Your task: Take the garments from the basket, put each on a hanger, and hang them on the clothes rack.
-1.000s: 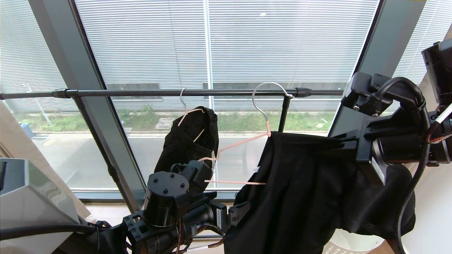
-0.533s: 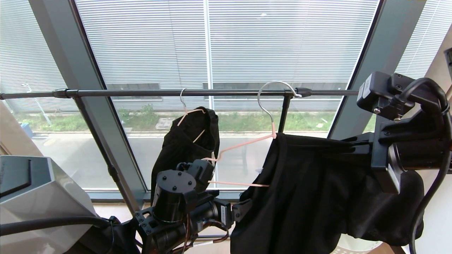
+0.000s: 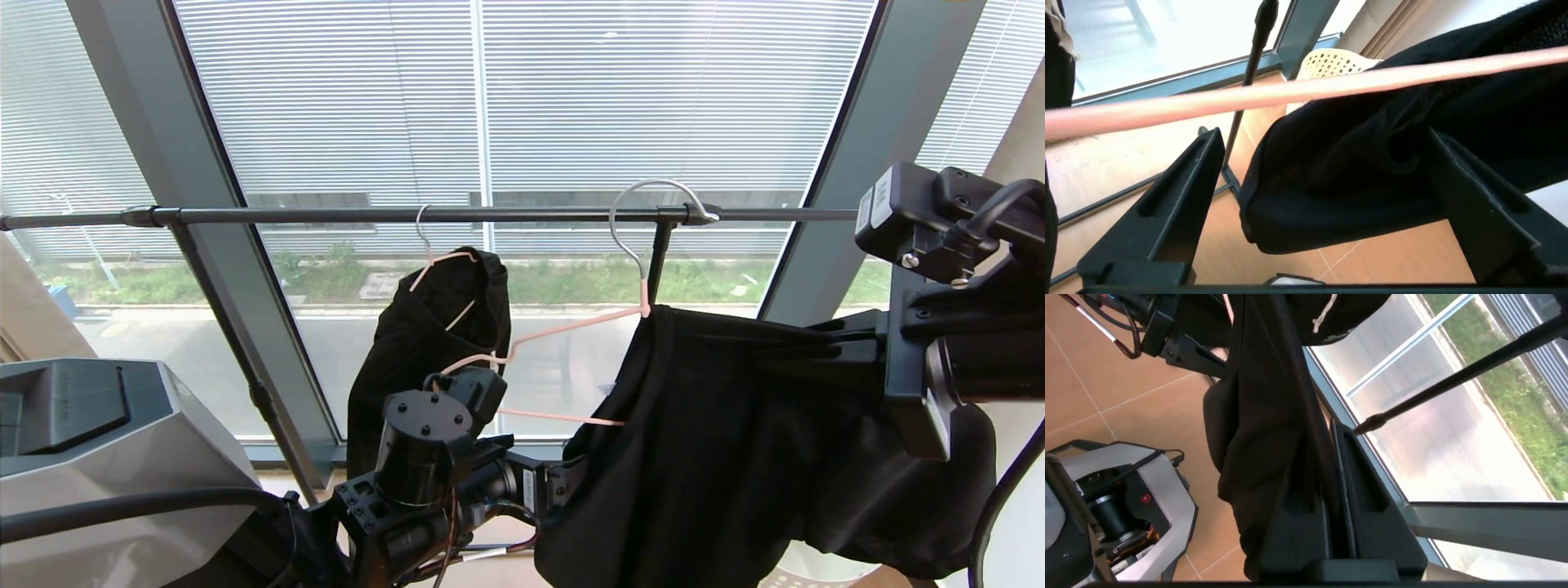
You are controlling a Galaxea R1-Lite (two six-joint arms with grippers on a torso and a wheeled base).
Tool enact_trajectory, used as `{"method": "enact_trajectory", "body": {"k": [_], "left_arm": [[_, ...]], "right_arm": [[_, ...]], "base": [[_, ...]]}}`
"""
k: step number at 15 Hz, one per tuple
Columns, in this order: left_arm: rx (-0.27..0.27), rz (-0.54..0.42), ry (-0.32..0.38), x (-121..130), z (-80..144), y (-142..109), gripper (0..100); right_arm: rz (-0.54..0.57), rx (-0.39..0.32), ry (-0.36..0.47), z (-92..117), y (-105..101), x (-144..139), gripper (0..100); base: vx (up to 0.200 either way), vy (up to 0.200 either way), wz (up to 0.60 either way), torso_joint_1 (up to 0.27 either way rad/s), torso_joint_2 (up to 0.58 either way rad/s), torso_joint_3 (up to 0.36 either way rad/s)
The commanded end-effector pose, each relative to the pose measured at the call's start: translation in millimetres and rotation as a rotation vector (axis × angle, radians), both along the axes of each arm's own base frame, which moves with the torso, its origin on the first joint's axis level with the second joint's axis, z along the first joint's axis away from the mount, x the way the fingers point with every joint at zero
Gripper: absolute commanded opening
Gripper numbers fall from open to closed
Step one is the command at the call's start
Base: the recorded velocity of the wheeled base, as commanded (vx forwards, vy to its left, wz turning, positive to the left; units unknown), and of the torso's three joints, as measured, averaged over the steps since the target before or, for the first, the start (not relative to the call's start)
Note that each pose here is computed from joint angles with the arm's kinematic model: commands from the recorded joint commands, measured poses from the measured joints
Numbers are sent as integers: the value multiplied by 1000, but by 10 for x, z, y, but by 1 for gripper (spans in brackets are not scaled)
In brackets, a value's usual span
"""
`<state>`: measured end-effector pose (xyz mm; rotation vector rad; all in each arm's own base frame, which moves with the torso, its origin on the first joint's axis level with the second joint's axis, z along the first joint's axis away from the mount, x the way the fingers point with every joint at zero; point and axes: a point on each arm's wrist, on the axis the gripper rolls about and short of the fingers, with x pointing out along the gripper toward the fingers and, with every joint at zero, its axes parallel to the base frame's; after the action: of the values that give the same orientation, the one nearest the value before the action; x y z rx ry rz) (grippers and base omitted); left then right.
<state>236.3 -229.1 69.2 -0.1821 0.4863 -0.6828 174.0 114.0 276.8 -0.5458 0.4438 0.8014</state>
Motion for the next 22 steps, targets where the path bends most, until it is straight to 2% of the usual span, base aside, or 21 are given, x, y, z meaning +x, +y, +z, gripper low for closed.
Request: {"method": "enact_trajectory", "body": {"k": [1,6,12,16,19,22], "left_arm": [[11,-3,12,7,-59,-20,0],[11,-10,12,-26,-53,-23,0],[-13,59,-20,-97,180,321,0],[-6,104,-12,-62,173,469,0],[-4,99,-11,-70,169,474,0],[58,22,-37,-172,116,383,0]], "right_arm": [[11,11,4,5,16,-50,0],[0,12,11,-21,-21,-79,0],[-72,20,33,-61,-180,3,0],[-81,25,48,-115,-234,-101,0],[-87,26,53,-125,-240,-104,0],[-97,42,51,-139,-202,-31,0]], "base": [[0,0,0,0,0,0],[0,0,0,0,0,0],[0,0,0,0,0,0],[0,0,0,0,0,0],[0,0,0,0,0,0],[0,0,0,0,0,0]]}}
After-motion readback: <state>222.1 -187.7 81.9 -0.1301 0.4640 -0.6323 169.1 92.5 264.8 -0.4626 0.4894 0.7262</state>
